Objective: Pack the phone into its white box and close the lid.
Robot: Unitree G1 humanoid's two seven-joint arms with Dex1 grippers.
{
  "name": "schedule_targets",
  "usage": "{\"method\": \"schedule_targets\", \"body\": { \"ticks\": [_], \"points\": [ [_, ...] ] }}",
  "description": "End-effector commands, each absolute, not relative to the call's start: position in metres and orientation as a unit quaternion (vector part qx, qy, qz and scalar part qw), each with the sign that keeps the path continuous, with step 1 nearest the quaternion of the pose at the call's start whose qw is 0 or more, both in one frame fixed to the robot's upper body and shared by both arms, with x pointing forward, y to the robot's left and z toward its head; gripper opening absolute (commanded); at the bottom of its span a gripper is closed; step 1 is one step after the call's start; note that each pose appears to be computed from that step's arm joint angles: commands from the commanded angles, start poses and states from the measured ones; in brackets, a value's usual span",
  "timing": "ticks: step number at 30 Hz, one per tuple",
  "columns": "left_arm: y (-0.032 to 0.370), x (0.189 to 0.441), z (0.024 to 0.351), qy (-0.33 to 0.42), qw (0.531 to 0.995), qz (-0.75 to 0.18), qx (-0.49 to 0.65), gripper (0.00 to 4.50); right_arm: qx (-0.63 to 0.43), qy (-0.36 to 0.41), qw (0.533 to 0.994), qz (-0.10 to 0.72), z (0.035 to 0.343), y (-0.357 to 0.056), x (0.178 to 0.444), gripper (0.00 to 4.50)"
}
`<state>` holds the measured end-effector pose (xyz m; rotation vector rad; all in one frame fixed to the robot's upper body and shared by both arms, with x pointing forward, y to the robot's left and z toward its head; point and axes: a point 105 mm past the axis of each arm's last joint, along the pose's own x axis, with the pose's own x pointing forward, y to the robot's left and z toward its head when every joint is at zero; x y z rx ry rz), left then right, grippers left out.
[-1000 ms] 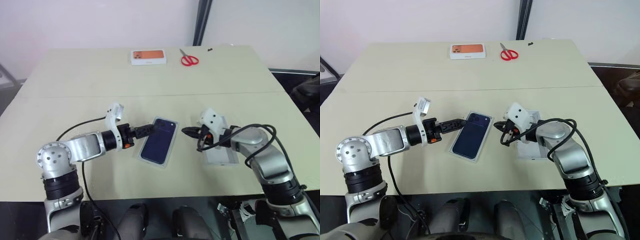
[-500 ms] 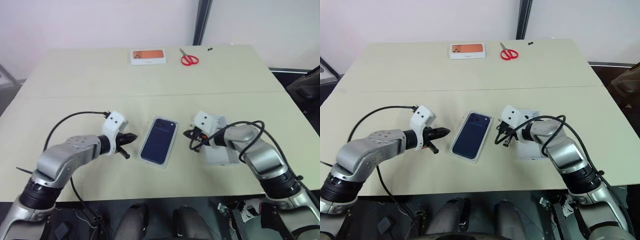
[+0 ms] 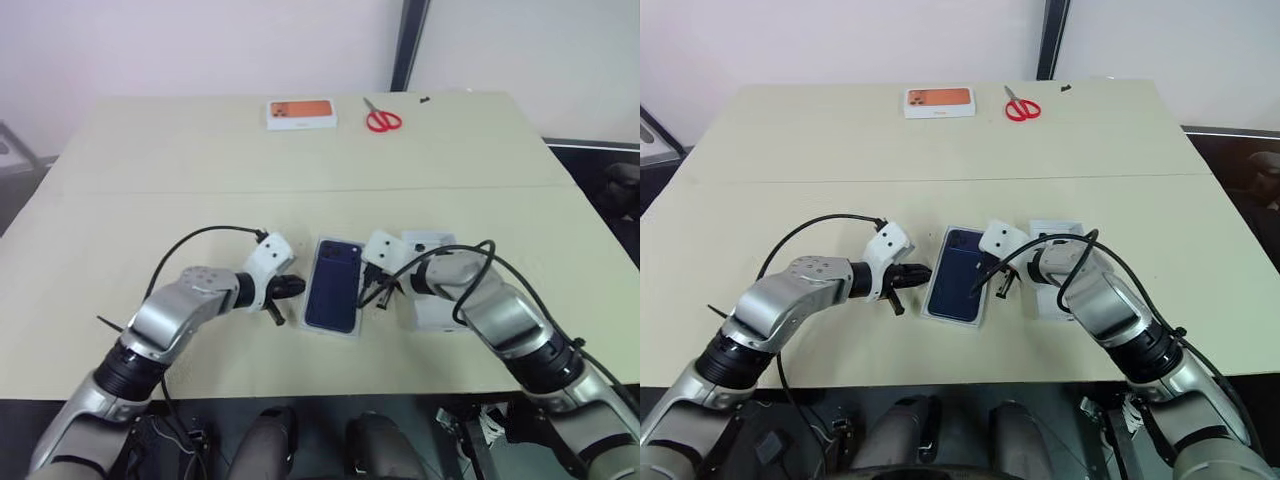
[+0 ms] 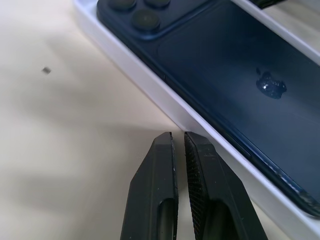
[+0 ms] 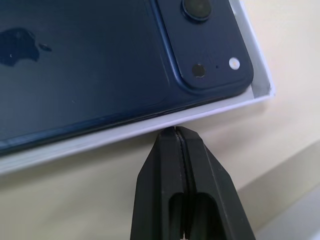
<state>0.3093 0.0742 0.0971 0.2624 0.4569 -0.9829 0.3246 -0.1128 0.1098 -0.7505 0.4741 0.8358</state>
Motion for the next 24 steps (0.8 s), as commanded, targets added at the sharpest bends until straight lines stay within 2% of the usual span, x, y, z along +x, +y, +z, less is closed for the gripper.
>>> {"method": "schedule_targets", "body": {
  "ticks": [1,10,24],
  "points": [
    [0.044,0.298,0.104,0.202,0.822,-0.521,0.114,0.44,-0.363,0.203,0.8,0.432,0.118,-0.105,0.31,0.0],
    [0.013,0.293,0.1,0.207,0.793,-0.562,0.109,0.44,-0.385,0.232,0.782,0.432,0.114,-0.134,0.294,0.0],
    [0.007,0.28,0.096,0.222,0.769,-0.591,0.098,0.44,-0.395,0.248,0.78,0.418,0.113,-0.152,0.293,0.0]
  ]
}}
